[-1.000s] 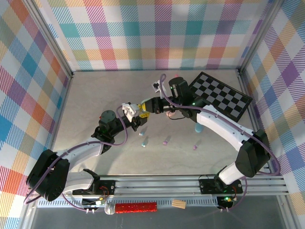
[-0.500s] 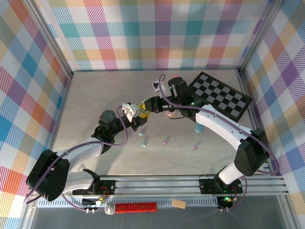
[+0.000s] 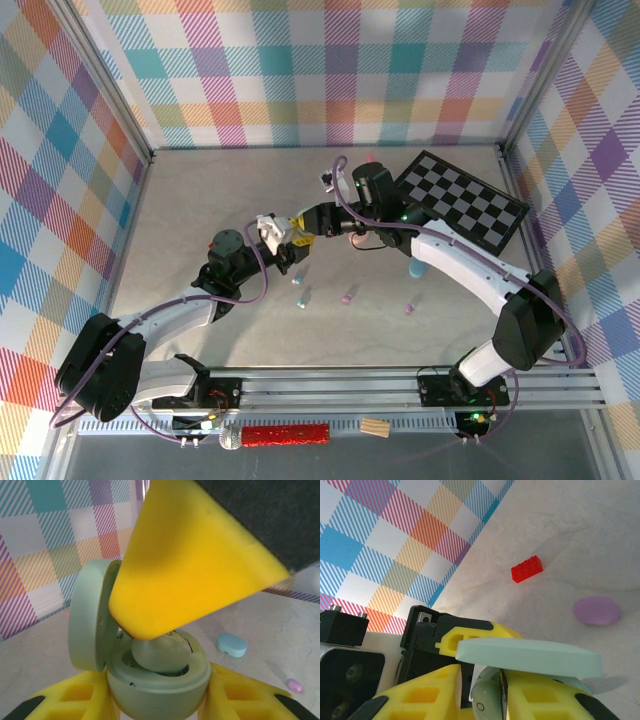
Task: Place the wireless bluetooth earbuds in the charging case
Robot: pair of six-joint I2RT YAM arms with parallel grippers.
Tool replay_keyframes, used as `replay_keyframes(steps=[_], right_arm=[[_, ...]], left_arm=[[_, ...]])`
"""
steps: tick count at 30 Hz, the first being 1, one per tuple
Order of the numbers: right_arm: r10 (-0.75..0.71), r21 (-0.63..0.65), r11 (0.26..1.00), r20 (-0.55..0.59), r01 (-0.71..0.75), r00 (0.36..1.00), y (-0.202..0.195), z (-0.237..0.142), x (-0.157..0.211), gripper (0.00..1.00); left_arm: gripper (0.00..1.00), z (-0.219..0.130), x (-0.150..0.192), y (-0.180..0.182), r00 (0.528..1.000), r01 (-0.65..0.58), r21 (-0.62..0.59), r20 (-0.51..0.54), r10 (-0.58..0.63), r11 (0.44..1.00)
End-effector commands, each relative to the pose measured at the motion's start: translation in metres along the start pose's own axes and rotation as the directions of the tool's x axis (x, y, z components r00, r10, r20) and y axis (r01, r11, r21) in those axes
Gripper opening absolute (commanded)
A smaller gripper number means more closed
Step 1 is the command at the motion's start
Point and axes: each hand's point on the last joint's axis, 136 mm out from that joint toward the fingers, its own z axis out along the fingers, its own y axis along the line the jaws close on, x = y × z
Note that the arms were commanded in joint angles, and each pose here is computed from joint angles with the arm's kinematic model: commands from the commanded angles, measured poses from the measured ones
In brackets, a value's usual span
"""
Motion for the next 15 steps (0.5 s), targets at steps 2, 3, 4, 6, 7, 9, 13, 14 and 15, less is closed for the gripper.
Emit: replay_keyframes(steps=[2,3,4,6,7,9,13,14,15], right_arm=[[-0.089,-0.02,0.996,0.077,0.091,0.993,0.023,-0.026,-0.019,0.3],[-0.099,-0.023,0.995,0.086,0.102,0.991,0.026,-0.03,-0.019,0.31],[-0.113,-0.026,0.993,0.1,0.116,0.989,0.029,-0.033,-0.021,0.31],[-0.133,-0.024,0.99,0.121,0.137,0.984,0.033,-0.039,-0.025,0.33],[-0.141,-0.029,0.989,0.131,0.146,0.981,0.037,-0.042,-0.027,0.34],[-0.154,-0.036,0.986,0.147,0.161,0.977,0.042,-0.045,-0.033,0.35],[-0.154,0.004,0.988,0.124,0.154,0.98,0.038,-0.039,-0.043,0.37],[-0.144,0.023,0.99,0.097,0.142,0.985,0.032,-0.034,-0.042,0.37],[-0.134,0.037,0.991,0.077,0.132,0.988,0.029,-0.031,-0.042,0.38]], left_arm=[[0.37,0.001,-0.032,-0.007,0.994,-0.043,0.024,0.096,0.041,0.999],[0.37,0.001,-0.031,-0.007,0.995,-0.042,0.024,0.094,0.039,0.999],[0.37,0.002,-0.03,-0.007,0.995,-0.041,0.024,0.092,0.039,0.999],[0.37,0.002,-0.028,-0.008,0.995,-0.044,0.029,0.088,0.041,0.999],[0.37,0.002,-0.027,-0.008,0.996,-0.046,0.032,0.084,0.043,0.998],[0.37,0.002,-0.025,-0.01,0.996,-0.057,0.044,0.078,0.053,0.997],[0.37,0.002,-0.024,-0.015,0.996,-0.067,0.074,0.071,0.062,0.995],[0.37,0.002,-0.024,-0.016,0.995,-0.068,0.08,0.072,0.062,0.994],[0.37,0.002,-0.025,-0.017,0.996,-0.069,0.086,0.071,0.063,0.994]])
